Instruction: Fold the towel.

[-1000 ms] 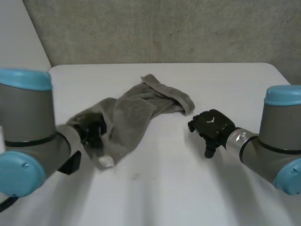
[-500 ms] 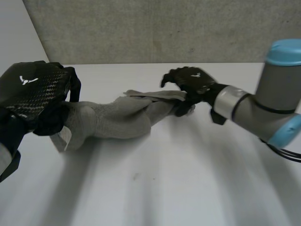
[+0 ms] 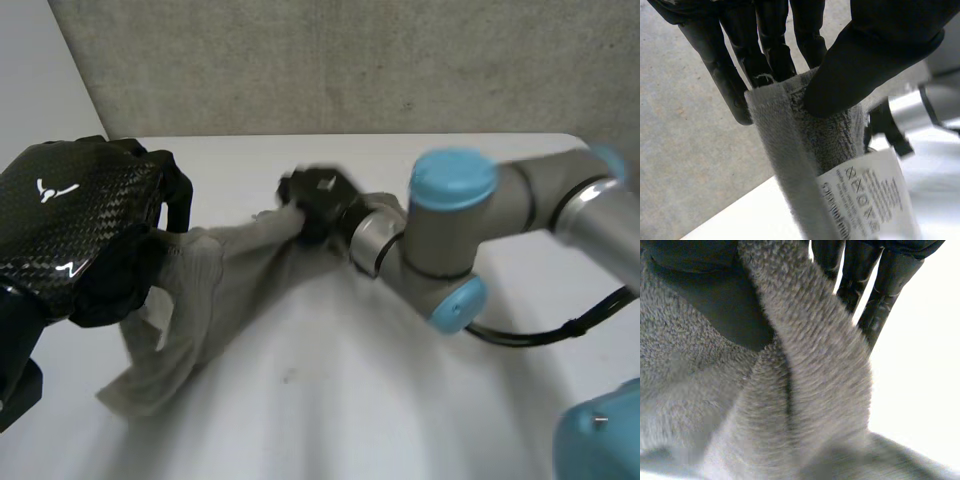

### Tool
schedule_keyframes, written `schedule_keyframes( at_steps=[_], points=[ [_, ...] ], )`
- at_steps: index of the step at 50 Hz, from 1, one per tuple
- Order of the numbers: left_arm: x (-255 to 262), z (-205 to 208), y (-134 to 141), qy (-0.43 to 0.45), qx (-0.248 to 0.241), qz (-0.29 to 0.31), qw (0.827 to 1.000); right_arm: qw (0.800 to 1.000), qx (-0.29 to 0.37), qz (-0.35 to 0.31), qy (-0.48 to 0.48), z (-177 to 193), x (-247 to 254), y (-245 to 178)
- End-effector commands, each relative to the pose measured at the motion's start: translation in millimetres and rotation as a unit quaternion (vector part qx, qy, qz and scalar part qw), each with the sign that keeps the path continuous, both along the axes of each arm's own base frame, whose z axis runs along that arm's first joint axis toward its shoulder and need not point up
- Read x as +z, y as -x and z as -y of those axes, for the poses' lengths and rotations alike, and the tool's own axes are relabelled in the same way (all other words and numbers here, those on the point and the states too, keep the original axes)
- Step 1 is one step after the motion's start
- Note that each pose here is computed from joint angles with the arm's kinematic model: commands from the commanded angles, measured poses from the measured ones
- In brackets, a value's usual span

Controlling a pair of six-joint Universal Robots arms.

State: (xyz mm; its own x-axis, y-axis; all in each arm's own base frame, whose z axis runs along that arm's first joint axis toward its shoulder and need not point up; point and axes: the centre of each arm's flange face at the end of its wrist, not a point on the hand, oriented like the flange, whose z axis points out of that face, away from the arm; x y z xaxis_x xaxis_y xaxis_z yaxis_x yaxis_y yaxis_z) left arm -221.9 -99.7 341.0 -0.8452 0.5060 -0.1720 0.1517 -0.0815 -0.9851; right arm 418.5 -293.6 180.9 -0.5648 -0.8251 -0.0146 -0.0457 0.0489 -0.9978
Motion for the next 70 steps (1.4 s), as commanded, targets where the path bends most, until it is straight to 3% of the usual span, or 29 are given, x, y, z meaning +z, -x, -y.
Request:
schedule_keyframes(
  at_steps=[1, 5, 9, 14, 19, 25, 31, 36, 43, 55, 70],
  points=[
    [-4, 34, 3, 0.023, 0.035, -0.011, 0.999, 0.977, -0.157, 0.0, 0.141, 34, 99, 76],
    [-13, 63, 9, 0.032, 0.053, -0.017, 0.998, 0.957, -0.187, -0.014, 0.219, 8, 135, 107],
    [-23, 78, 18, 0.033, 0.054, -0.018, 0.998, 0.957, -0.184, -0.057, 0.216, -13, 122, 115],
    [-40, 96, 26, 0.026, 0.056, -0.01, 0.998, 0.961, -0.162, -0.17, 0.145, -47, 65, 126],
    [-66, 120, 32, -0.001, 0.066, 0.008, 0.998, 0.97, -0.087, -0.205, 0.095, -88, 21, 99],
    [-85, 136, 31, -0.025, 0.078, 0.023, 0.996, 0.971, -0.055, -0.233, -0.01, -104, -12, 94],
    [-94, 142, 26, -0.039, 0.089, 0.03, 0.995, 0.973, -0.077, -0.207, -0.06, -93, 9, 99],
    [-97, 137, 25, -0.046, 0.088, 0.034, 0.994, 0.976, -0.146, -0.158, -0.033, -34, 52, 135],
    [-92, 121, 22, -0.041, 0.08, 0.032, 0.995, 0.983, -0.122, -0.14, 0.0, -8, 75, 144],
    [-74, 90, 12, -0.025, 0.071, 0.026, 0.997, 0.974, -0.068, -0.215, 0.022, 31, 42, 130],
    [-87, 79, 14, -0.046, 0.059, 0.04, 0.996, 0.964, 0.034, -0.254, 0.073, 32, -12, 90]
  ],
)
